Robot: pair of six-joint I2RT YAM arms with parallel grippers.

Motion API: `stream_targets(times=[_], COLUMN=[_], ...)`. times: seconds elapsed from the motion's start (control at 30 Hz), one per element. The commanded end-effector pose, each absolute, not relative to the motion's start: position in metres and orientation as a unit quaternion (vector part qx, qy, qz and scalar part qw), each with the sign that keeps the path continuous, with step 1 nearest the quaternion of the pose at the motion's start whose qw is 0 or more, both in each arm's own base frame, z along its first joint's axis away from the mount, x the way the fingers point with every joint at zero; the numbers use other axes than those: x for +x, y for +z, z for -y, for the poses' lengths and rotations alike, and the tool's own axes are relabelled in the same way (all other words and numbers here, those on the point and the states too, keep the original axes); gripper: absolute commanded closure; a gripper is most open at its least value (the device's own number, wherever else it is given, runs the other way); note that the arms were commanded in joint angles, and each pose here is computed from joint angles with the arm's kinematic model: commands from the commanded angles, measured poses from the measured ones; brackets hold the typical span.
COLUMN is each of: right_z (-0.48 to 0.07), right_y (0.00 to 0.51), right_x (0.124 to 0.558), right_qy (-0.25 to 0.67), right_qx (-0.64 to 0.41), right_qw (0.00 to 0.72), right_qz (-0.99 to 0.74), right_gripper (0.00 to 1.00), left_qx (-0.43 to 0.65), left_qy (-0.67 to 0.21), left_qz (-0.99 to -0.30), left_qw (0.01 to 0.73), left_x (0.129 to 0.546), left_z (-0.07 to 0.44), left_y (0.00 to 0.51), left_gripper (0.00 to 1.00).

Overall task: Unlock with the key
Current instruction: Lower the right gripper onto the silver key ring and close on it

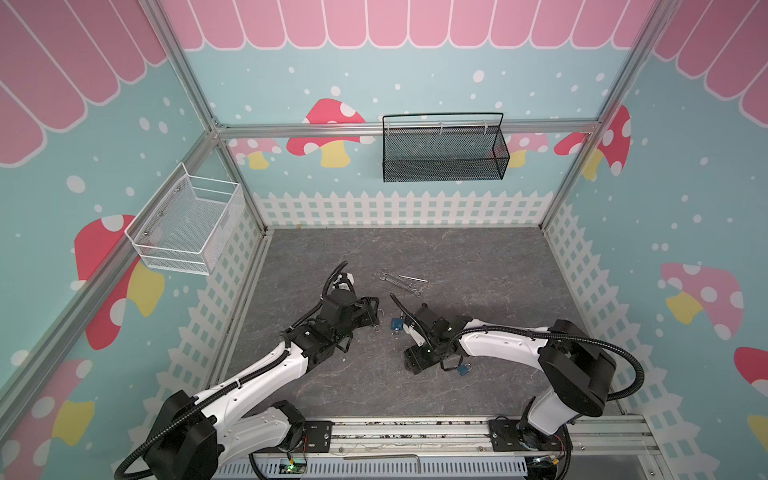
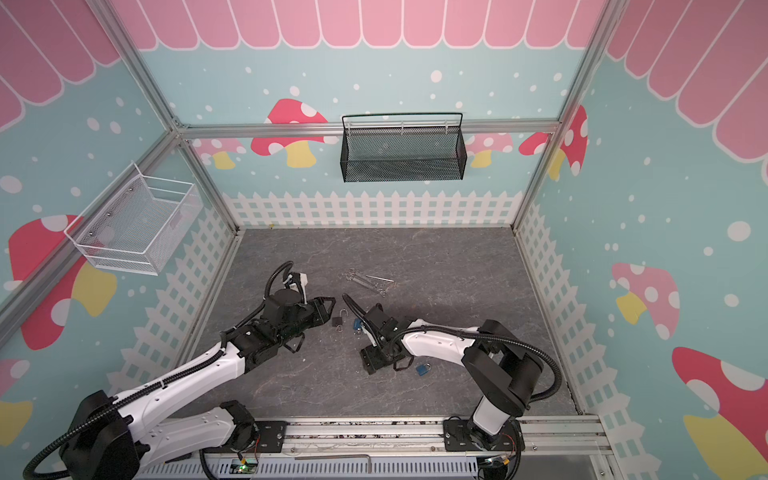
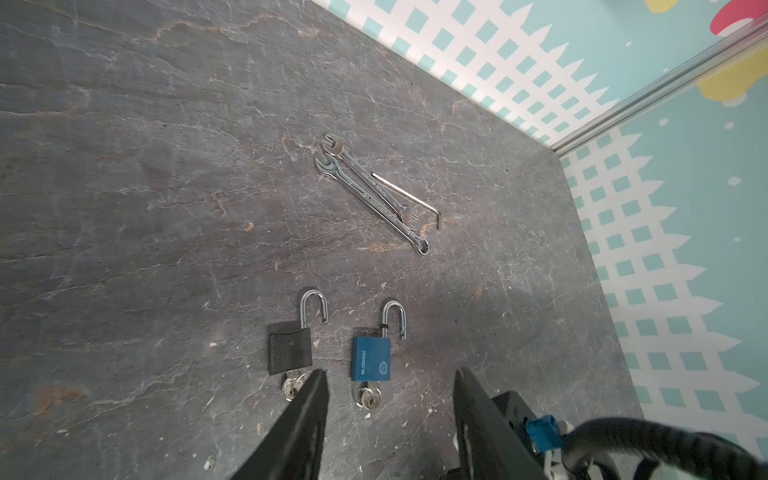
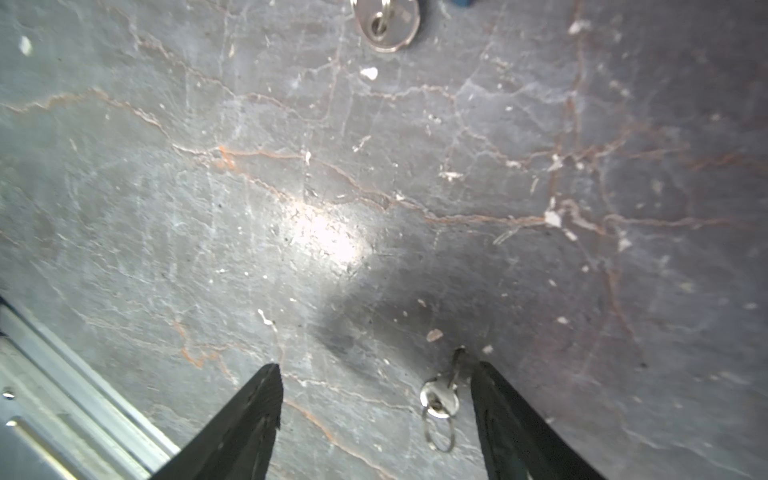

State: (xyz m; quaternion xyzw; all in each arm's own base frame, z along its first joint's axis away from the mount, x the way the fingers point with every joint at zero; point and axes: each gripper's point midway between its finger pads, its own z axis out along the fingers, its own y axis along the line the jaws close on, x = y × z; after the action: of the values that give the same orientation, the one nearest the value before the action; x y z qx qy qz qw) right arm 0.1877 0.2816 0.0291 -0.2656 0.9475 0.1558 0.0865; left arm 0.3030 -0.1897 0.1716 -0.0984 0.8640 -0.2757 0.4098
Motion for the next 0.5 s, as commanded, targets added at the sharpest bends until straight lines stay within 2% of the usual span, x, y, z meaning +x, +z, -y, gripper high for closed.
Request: stream_targets(times=[0.0, 0.17, 0.47], right_z=[-0.27, -0.266, -0.262], right_y=[0.034, 0.033, 0.03], right_x=[0.188, 0.183, 0.182], right_qy=[0.132, 0.131, 0.126], right_qx=[-0.298, -0.316, -0.335], right_qw=[0.09, 0.084, 0.086], right_qz=[-0.941, -0.936, -0.93], right_gripper=[0.26, 0.28, 0.41], left_qx=[-0.125, -0.128, -0.133], left_qy=[-0.276, -0.289, -0.312], left_qz=[-0.854, -0.85, -0.847], left_qw=[0.424, 0.422, 0.409], left_x=[0.306, 0.308, 0.307], left_z=[0.181, 0.185, 0.193], left_y=[0.176, 0.179, 0.175], left_gripper=[0.51, 0.52, 0.52])
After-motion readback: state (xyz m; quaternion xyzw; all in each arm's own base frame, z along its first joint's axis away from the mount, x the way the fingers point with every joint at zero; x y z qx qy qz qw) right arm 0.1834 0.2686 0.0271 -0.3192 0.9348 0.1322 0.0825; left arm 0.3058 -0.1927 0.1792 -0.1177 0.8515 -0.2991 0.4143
